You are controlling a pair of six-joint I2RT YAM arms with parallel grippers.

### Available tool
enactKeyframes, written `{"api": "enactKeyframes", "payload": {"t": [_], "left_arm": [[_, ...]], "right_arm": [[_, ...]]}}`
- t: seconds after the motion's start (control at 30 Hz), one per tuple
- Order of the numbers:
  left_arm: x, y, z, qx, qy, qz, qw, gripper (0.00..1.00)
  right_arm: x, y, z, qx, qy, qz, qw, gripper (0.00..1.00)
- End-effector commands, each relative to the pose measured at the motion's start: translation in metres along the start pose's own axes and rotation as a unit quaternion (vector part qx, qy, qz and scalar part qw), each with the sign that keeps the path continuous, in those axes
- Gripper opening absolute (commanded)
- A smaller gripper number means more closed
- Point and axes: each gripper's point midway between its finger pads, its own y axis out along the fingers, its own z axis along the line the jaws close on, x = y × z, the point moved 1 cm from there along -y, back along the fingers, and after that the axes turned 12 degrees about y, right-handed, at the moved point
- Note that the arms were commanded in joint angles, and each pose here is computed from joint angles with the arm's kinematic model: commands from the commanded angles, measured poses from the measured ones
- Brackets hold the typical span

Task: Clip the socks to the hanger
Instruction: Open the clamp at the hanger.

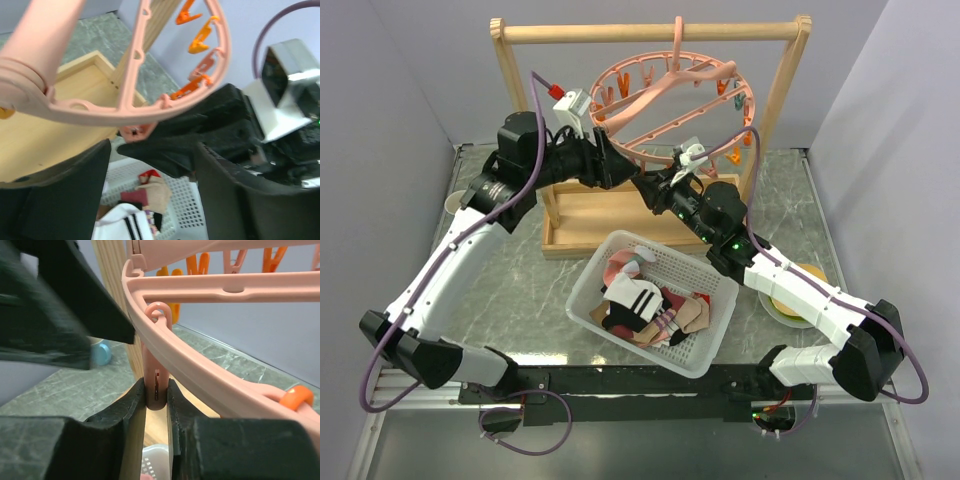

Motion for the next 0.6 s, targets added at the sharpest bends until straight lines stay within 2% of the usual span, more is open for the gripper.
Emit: {"api": "enactKeyframes", "payload": {"t": [0.0, 0.23, 0.57], "left_arm": [[0.014, -0.019, -0.027, -0.040, -0.005, -0.024, 0.999, 0.76], [0.002, -0.009, -0.022, -0.046, -0.011, -0.012, 0.999, 0.76], [0.009, 0.012, -0.010, -0.033, 0.038, -0.016, 0.999, 0.74]], "right_arm": [[0.029, 0.003, 0.000, -0.007, -0.005, -0.040, 0.999, 0.10], [0.028, 0.002, 0.005, 0.002, 0.002, -0.039, 0.999, 0.09], [0.026, 0.000, 0.009, 0.013, 0.005, -0.033, 0.999, 0.07]]}}
